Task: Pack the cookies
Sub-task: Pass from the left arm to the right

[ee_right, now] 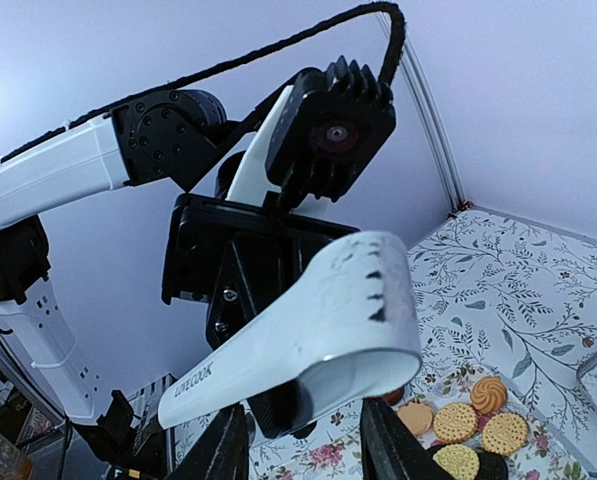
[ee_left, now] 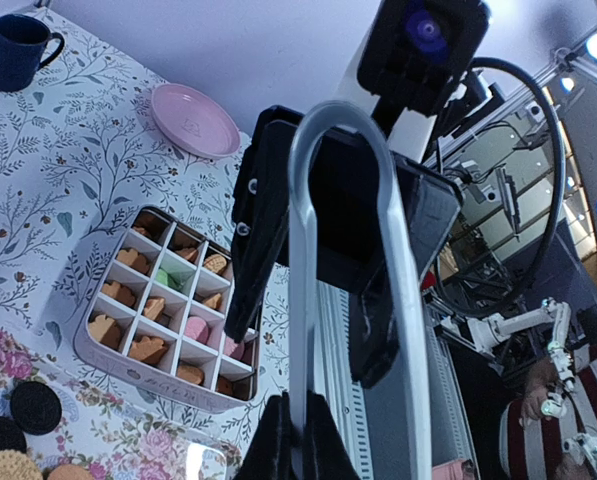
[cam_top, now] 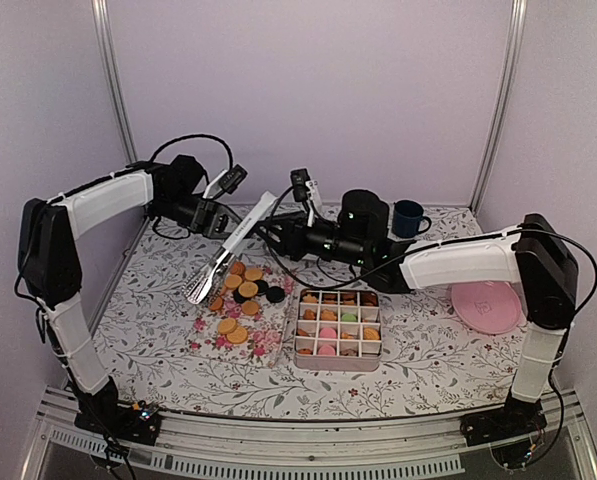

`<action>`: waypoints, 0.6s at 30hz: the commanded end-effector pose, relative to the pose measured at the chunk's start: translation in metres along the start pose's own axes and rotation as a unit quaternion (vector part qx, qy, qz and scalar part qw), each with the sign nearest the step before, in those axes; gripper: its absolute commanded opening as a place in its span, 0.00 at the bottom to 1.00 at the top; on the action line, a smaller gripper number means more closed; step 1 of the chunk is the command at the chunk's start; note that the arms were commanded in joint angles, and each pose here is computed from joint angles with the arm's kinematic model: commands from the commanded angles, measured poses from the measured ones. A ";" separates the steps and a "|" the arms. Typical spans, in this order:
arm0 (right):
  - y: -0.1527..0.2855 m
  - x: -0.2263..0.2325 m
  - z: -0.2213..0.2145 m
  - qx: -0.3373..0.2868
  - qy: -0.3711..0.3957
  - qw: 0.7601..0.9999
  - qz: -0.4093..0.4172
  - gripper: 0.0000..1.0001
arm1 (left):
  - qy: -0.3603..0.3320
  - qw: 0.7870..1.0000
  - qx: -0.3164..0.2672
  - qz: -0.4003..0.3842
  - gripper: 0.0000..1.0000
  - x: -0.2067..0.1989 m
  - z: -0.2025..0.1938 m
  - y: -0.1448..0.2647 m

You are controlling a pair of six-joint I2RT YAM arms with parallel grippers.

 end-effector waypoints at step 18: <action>-0.002 0.005 0.026 -0.089 -0.012 0.996 0.020 0.00 | -0.024 0.999 0.027 -0.016 0.54 -0.020 -0.026 -0.016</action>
Point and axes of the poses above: each gripper's point midway between its finger pads, its own y axis back along the fingers, its own x axis along the line the jaws close on, z = x × y, the point moved 9 cm from there along y, back along the fingers, and after that the axes turned 5 degrees about y, right-handed, at the moved point
